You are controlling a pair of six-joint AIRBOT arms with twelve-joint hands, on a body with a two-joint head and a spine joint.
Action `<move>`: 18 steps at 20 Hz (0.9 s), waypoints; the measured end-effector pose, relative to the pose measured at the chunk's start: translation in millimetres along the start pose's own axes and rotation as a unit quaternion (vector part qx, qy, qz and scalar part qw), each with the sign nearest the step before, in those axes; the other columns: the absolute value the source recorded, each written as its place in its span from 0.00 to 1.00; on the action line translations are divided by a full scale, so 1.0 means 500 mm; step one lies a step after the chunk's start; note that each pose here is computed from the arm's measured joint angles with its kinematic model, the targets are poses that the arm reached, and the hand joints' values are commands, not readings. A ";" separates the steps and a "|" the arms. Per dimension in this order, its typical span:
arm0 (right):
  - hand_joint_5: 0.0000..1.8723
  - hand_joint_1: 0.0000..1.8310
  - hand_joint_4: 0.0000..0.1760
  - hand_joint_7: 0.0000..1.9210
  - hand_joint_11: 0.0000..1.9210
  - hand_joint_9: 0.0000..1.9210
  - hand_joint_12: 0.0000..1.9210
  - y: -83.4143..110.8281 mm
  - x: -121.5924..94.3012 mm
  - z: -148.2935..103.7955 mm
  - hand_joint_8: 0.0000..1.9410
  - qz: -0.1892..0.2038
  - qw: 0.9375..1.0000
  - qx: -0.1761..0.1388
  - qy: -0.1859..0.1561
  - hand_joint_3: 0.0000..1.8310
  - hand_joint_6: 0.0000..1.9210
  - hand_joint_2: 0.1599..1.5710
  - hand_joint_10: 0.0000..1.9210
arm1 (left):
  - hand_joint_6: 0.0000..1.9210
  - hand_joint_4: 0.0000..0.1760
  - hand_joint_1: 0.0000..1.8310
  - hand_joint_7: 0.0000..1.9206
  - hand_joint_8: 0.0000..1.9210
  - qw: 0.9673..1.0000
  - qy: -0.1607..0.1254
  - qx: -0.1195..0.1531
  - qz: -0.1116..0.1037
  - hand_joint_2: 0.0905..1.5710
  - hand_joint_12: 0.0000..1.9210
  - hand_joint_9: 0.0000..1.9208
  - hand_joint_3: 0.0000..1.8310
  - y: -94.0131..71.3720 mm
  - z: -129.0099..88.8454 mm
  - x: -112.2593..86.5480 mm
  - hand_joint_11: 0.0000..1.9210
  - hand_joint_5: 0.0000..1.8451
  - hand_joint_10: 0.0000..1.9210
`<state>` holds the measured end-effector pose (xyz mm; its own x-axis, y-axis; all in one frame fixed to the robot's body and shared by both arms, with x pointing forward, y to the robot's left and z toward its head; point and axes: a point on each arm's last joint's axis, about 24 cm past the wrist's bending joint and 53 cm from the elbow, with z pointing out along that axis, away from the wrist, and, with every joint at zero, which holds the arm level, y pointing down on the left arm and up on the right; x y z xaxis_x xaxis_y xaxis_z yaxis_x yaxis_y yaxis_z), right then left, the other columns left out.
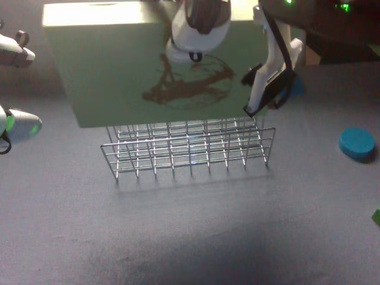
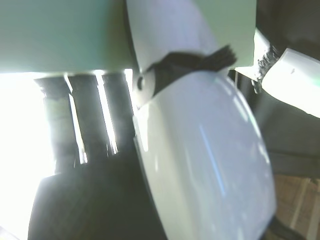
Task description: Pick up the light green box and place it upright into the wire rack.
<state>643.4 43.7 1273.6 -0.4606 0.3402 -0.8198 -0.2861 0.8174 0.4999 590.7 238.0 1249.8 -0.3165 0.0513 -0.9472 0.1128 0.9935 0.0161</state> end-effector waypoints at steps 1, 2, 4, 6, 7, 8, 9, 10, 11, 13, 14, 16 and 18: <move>0.48 0.73 0.00 0.51 0.37 0.44 0.77 -0.004 0.004 0.002 0.54 0.001 1.000 0.004 -0.001 0.00 0.50 0.69 0.69 | 0.00 0.39 0.06 0.18 0.00 1.000 0.000 -0.001 0.000 0.75 0.42 0.17 0.00 0.001 0.000 0.000 0.00 0.17 0.00; 0.48 0.74 0.00 0.51 0.38 0.44 0.78 -0.004 0.005 0.003 0.53 0.002 1.000 0.007 -0.003 0.00 0.50 0.69 0.72 | 0.00 0.39 0.06 0.18 0.00 1.000 0.000 0.000 0.000 0.75 0.42 0.17 0.00 0.000 0.000 0.000 0.00 0.17 0.00; 0.51 0.68 0.00 0.53 0.40 0.47 0.77 -0.002 0.004 0.003 0.57 0.005 1.000 0.007 -0.005 0.00 0.47 0.68 0.58 | 0.00 0.39 0.06 0.18 0.00 1.000 0.000 0.000 0.000 0.75 0.42 0.17 0.00 0.000 0.000 0.000 0.00 0.17 0.00; 0.51 0.67 0.00 0.53 0.40 0.47 0.77 0.000 0.007 0.005 0.57 -0.001 1.000 0.006 -0.009 0.00 0.46 0.68 0.57 | 0.00 0.39 0.06 0.18 0.00 1.000 0.000 0.000 0.000 0.75 0.42 0.17 0.00 0.000 0.000 0.000 0.00 0.17 0.00; 0.51 0.67 0.00 0.53 0.40 0.46 0.77 -0.002 0.011 0.007 0.57 -0.002 1.000 0.007 -0.009 0.00 0.46 0.68 0.57 | 0.00 0.39 0.06 0.18 0.00 1.000 0.000 0.000 0.000 0.75 0.42 0.17 0.00 0.000 0.000 0.000 0.00 0.17 0.00; 0.51 0.67 0.00 0.53 0.40 0.46 0.77 -0.005 0.015 0.010 0.57 0.001 1.000 0.010 -0.006 0.00 0.46 0.68 0.57 | 0.00 0.39 0.06 0.18 0.00 1.000 0.000 0.000 0.000 0.75 0.42 0.17 0.00 0.000 0.000 0.000 0.00 0.17 0.00; 0.52 0.67 0.00 0.52 0.39 0.46 0.77 -0.008 0.017 0.014 0.57 0.001 1.000 0.012 -0.006 0.00 0.47 0.68 0.56 | 0.00 0.39 0.06 0.18 0.00 1.000 0.000 0.000 0.000 0.75 0.42 0.17 0.00 0.000 0.000 0.000 0.00 0.17 0.00; 0.52 0.67 0.00 0.52 0.39 0.46 0.77 -0.012 0.017 0.016 0.57 0.004 1.000 0.016 -0.006 0.00 0.47 0.68 0.56 | 0.00 0.39 0.06 0.18 0.00 1.000 0.000 0.000 0.000 0.75 0.42 0.17 0.00 0.000 0.000 0.000 0.00 0.17 0.00; 0.52 0.67 0.00 0.52 0.39 0.46 0.77 -0.015 0.019 0.019 0.57 0.005 1.000 0.017 -0.005 0.00 0.47 0.68 0.56 | 0.00 0.39 0.06 0.18 0.00 1.000 0.001 -0.001 0.000 0.75 0.42 0.17 0.00 0.001 0.000 0.001 0.00 0.17 0.00; 0.48 0.73 0.00 0.51 0.38 0.44 0.77 -0.024 0.020 0.029 0.55 0.007 1.000 0.023 -0.006 0.00 0.49 0.69 0.69 | 0.00 0.39 0.06 0.19 0.00 1.000 0.001 -0.002 -0.001 0.75 0.41 0.17 0.00 0.002 0.000 0.001 0.00 0.19 0.00; 0.47 0.74 0.00 0.50 0.38 0.43 0.78 -0.032 0.025 0.035 0.55 0.008 1.000 0.029 -0.003 0.00 0.50 0.70 0.73 | 0.00 0.39 0.06 0.19 0.00 1.000 0.001 -0.002 0.000 0.75 0.41 0.17 0.00 0.002 0.000 0.001 0.00 0.18 0.00; 0.47 0.74 0.00 0.50 0.37 0.43 0.77 -0.044 0.034 0.046 0.55 0.005 0.999 0.036 0.000 0.00 0.50 0.70 0.73 | 0.00 0.39 0.06 0.19 0.00 1.000 0.001 -0.001 -0.003 0.75 0.41 0.17 0.00 0.001 0.000 0.001 0.00 0.18 0.00; 0.48 0.67 0.00 0.52 0.36 0.44 0.78 -0.065 0.048 0.058 0.57 0.007 0.999 0.048 0.007 0.00 0.51 0.69 0.59 | 0.00 0.39 0.06 0.20 0.00 1.000 0.000 -0.001 -0.012 0.75 0.42 0.18 0.00 0.000 0.000 0.001 0.00 0.17 0.00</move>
<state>665.9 39.0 1229.5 -0.4762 0.3459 -0.8085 -0.1984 0.8534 0.4819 590.5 238.0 1249.6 -0.3199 0.0283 -0.9470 0.1044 0.9945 -0.0056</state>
